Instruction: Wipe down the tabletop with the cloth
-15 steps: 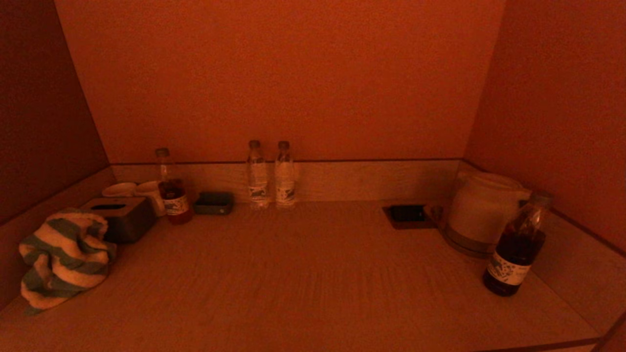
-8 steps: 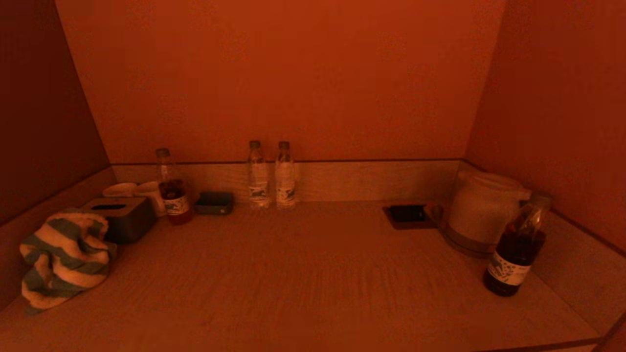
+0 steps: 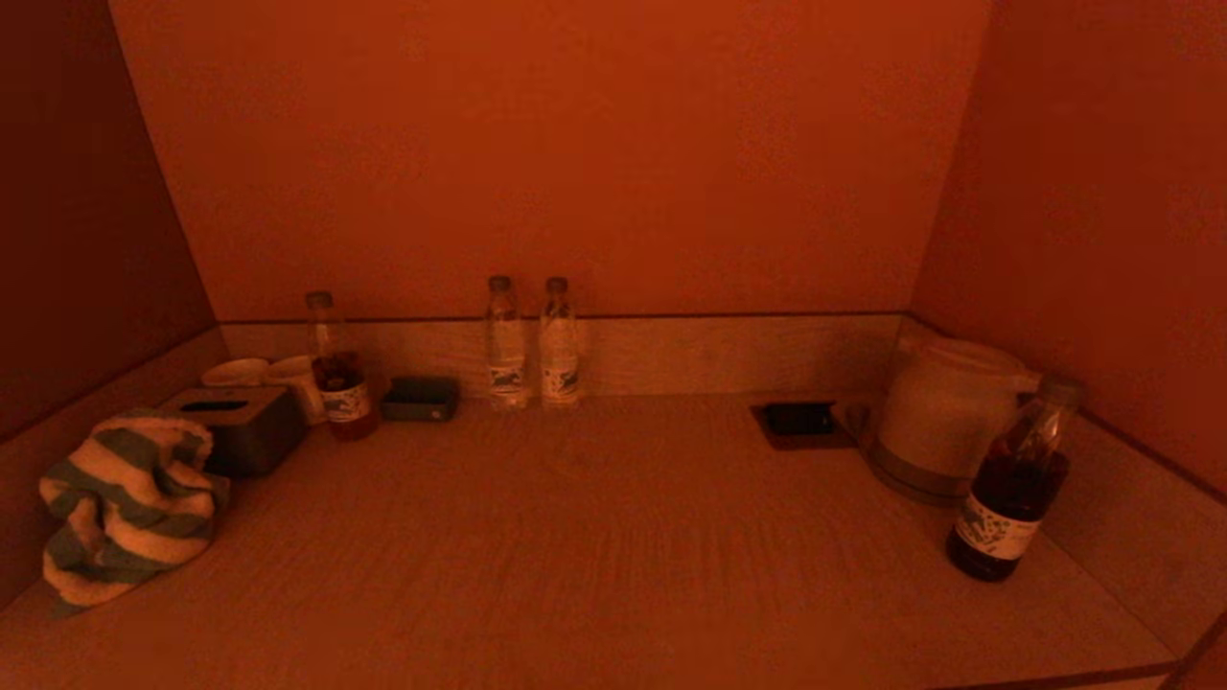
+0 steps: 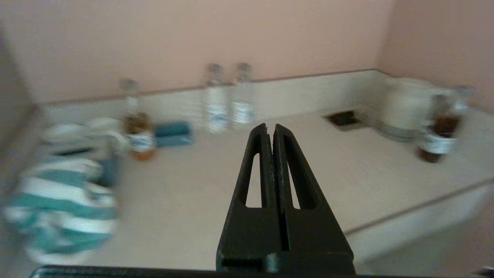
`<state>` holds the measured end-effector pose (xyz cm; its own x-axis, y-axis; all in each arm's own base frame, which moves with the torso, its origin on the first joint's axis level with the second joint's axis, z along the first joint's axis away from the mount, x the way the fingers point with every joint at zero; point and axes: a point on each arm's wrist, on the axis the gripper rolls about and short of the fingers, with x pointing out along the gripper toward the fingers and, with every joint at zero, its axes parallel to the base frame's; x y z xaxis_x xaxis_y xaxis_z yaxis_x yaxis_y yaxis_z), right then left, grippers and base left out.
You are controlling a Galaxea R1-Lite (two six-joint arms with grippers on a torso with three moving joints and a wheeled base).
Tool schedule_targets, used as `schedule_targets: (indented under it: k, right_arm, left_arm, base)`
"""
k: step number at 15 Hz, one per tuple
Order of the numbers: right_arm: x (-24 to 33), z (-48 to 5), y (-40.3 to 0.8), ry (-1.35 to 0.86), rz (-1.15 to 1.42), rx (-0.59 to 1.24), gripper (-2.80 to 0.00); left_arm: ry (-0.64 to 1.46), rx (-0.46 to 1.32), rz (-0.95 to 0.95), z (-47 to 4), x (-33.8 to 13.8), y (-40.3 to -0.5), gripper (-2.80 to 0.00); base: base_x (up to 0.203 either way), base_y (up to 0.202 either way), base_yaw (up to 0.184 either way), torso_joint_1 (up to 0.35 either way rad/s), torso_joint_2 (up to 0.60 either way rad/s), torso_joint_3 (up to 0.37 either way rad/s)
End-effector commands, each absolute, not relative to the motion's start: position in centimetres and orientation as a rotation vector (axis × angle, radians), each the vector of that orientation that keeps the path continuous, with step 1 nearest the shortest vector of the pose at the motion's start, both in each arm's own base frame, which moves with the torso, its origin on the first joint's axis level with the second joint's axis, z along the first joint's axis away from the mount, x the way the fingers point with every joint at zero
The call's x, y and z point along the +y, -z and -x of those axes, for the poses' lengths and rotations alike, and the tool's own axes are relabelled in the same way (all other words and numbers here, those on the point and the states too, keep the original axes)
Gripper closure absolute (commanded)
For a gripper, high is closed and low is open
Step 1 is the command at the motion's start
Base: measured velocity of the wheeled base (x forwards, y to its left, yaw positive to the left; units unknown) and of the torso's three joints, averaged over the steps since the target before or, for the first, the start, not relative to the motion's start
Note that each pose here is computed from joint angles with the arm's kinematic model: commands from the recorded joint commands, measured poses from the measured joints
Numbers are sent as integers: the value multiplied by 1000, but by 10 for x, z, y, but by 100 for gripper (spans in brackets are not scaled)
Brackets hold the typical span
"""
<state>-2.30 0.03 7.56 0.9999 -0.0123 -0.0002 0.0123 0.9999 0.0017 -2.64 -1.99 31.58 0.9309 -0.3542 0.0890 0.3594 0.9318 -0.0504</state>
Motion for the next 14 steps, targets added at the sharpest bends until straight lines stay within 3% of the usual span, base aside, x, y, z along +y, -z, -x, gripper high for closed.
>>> schedule_targets:
  k: [1,6,14]
  right_arm:
    - [0,23,-76,12,-2,2,0]
    - [0,23,-76,12,-2,2,0]
    - [0,23,-76,12,-2,2,0]
  left_arm:
    - [292,-125,5,38,-20,-313,0]
    - [35,-207,-112,66,-9,-297,0]
    - [-66,-261,-111,87,-5,-268,0]
  base:
    - [0,0,0,0,0,0]
    - [0,0,0,0,0,0]
    - [0,0,0,0,0,0]
